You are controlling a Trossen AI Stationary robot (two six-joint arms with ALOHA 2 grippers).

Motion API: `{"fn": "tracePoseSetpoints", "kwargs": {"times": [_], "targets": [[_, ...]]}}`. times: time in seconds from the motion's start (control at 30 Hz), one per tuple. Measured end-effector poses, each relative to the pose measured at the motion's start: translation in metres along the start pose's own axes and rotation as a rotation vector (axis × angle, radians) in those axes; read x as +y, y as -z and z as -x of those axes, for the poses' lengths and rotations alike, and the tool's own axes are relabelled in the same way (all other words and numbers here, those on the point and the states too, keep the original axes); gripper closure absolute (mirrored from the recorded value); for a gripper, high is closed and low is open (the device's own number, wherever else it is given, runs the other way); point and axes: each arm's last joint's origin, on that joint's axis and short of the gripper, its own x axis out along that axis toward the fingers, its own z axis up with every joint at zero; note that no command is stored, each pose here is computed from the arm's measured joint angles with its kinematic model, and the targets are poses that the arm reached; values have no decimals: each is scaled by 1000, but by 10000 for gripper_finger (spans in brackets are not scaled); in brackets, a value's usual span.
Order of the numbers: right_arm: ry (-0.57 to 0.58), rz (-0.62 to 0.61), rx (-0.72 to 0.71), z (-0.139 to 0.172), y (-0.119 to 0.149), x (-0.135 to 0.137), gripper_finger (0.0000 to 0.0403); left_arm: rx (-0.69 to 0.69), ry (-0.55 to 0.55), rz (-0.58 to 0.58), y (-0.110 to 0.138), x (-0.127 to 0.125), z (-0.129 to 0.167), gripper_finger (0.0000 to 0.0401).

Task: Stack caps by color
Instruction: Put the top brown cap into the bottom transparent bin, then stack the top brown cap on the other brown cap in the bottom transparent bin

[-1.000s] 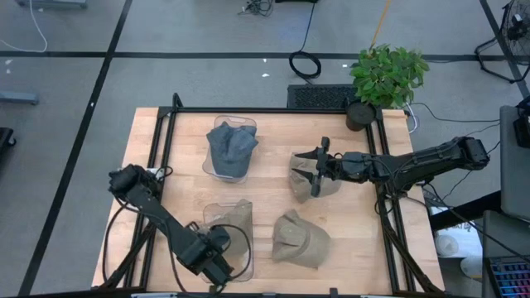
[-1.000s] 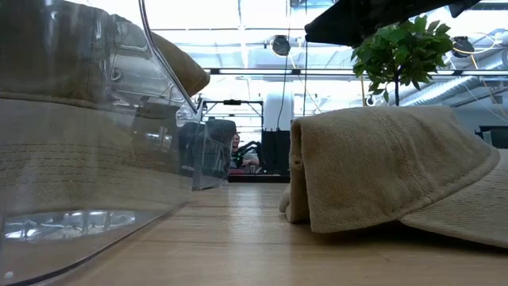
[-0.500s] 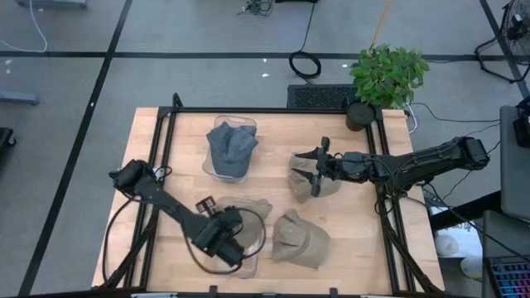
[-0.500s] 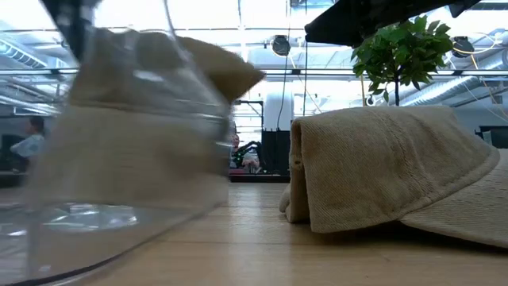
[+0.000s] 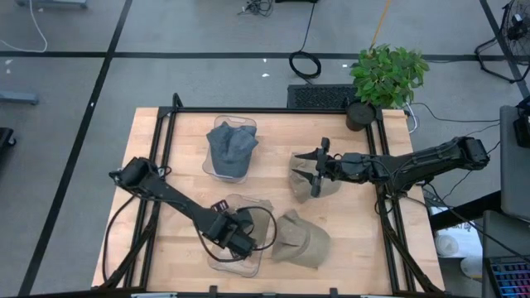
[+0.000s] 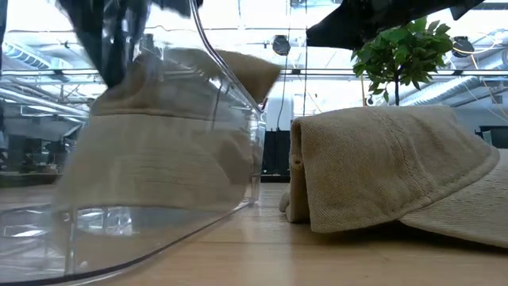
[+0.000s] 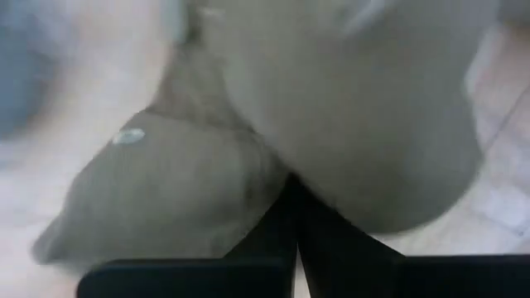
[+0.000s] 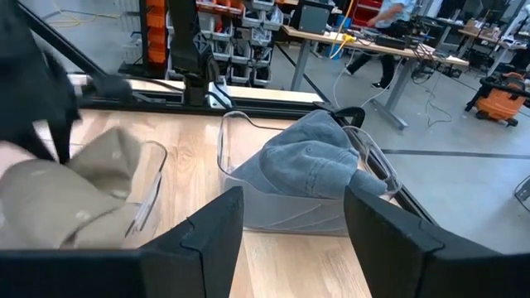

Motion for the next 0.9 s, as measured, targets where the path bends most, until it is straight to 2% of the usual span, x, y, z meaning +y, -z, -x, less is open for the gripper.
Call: {"fn": "tracePoseSetpoints", "kwargs": {"times": [0.2,0.4,0.73,0.9], "targets": [[0,1,0,0,0,0,206,113,113,13,8,4,-36,395],[0,0,0,0,0,0,206,121,140,-36,7,5,-33,396],[0,0,0,0,0,0,206,-34,209,-2,3,23,16,396],[0,1,1,0,0,0,206,-298,244,-129,7,31,60,387]]}}
